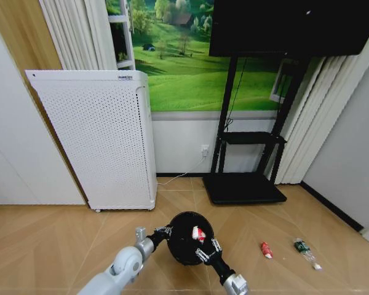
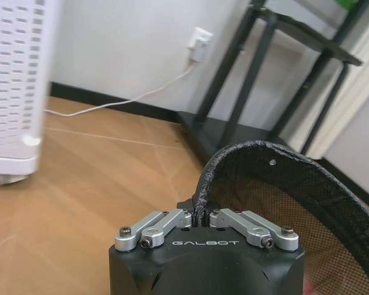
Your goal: Pick up the trash bin and place the garbage on the floor into it.
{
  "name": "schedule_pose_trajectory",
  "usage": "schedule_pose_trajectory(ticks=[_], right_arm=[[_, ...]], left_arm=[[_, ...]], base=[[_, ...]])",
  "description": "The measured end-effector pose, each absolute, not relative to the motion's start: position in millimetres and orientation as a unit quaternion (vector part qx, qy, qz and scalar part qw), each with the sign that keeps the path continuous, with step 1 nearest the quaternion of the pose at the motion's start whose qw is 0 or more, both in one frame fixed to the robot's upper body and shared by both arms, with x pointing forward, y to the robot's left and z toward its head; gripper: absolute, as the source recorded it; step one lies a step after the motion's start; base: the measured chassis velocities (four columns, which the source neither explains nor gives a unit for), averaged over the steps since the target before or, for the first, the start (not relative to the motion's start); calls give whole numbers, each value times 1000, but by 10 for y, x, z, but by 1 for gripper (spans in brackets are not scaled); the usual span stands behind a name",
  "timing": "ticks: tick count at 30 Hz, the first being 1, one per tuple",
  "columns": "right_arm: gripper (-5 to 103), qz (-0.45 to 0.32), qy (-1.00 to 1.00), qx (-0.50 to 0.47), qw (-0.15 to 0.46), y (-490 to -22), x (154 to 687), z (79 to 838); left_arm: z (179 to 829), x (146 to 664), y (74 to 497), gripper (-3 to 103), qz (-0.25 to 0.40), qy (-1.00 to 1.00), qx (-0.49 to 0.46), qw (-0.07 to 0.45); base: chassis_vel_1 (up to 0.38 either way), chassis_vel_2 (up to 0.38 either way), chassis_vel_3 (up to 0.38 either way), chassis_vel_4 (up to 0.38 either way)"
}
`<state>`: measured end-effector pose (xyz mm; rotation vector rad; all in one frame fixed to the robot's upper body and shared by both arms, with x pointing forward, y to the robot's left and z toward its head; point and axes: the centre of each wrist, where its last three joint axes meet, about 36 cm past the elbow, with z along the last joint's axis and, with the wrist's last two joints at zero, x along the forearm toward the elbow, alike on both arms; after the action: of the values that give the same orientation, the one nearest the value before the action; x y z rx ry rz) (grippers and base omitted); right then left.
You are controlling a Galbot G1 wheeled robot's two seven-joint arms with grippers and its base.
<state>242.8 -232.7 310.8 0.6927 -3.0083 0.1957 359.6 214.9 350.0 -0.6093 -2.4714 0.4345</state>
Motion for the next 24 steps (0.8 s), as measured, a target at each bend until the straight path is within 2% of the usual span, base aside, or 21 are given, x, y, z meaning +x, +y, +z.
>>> schedule_pose_trajectory(ticks=[1,2,5,8,9,13,24], right_arm=[[92,60,-973,221,20,-2342,2446,3141],[96,57,-974,218,18,-2356,2462,3167],[100,46,-977,208,17,-2390,2504,3232],[100,35,-980,194,21,-2423,2536,3284],[100,27,-984,177,28,-2459,2564,3316],[100,27,-988,148,39,-2545,2591,3291],[100,15,-993,89,81,-2659,2675,3098]], left_arm=[[3500,3543,2221,7,161,-923,-210,279],[3500,3496,2271,7,163,-926,-193,282],[3535,3414,2366,7,170,-931,-147,288],[3590,3347,2477,7,174,-936,-98,291],[3678,3279,2617,7,183,-938,-49,291],[3846,3193,2854,7,205,-938,6,280],[4103,2862,3293,7,230,-936,89,250]], base=[[0,0,0,0],[0,0,0,0],[0,0,0,0],[0,0,0,0],[0,0,0,0],[0,0,0,0],[-12,-8,12,12]])
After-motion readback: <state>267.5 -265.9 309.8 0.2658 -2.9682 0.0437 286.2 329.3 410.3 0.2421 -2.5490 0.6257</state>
